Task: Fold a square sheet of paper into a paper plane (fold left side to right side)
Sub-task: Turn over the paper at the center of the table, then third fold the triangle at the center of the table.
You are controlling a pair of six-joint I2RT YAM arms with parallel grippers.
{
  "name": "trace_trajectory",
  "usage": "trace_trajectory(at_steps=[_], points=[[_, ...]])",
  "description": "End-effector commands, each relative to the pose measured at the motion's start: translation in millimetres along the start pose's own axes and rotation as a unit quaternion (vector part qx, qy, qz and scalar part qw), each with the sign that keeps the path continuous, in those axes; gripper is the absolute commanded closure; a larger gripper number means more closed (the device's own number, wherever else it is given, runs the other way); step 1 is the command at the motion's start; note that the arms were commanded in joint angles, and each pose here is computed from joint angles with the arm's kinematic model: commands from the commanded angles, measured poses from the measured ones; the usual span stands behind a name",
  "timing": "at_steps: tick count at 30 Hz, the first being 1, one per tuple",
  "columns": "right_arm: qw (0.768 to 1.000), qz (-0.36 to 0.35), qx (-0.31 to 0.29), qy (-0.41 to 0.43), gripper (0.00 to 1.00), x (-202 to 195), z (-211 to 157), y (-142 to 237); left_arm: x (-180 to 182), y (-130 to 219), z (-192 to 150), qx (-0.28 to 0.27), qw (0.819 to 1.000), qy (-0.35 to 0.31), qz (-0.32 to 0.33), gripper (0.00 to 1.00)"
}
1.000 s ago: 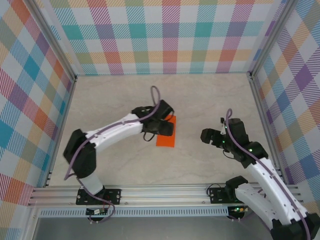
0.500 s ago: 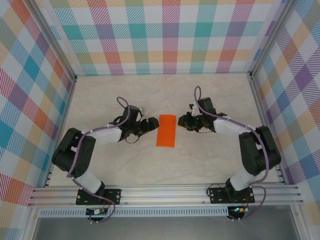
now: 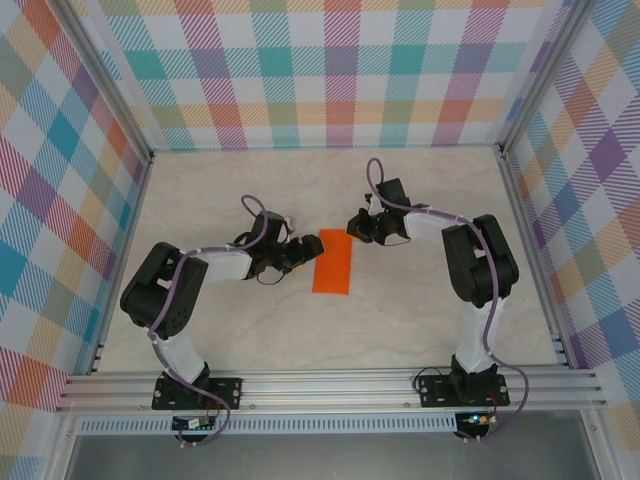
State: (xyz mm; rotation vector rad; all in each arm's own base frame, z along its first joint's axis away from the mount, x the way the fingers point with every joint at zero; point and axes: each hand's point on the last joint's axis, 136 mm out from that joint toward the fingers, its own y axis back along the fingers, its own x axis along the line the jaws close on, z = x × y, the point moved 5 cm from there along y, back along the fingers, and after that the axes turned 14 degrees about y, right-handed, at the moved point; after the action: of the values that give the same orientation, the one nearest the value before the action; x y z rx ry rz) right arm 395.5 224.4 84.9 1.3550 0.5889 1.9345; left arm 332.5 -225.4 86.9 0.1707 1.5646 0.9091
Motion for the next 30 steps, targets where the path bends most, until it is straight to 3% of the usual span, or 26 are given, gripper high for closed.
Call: trace_trajectory(at_steps=[1,13,19,30], points=[[1.0,-0.011,0.014,0.009,0.92,-8,1,-8,-8,-3,7,0.003,1.0,0.001,-0.013,0.23],[0.997,-0.041,0.063,0.01,0.92,-30,-19,-25,-1,-18,3,0.038,0.999,0.022,-0.012,0.27],[0.997,-0.038,0.064,0.012,0.92,-30,-19,-25,0,-28,-3,0.059,0.998,0.026,-0.007,0.32],[0.997,-0.032,0.065,0.011,0.92,-28,-18,-27,1,-24,-12,0.069,0.997,0.027,0.019,0.33]])
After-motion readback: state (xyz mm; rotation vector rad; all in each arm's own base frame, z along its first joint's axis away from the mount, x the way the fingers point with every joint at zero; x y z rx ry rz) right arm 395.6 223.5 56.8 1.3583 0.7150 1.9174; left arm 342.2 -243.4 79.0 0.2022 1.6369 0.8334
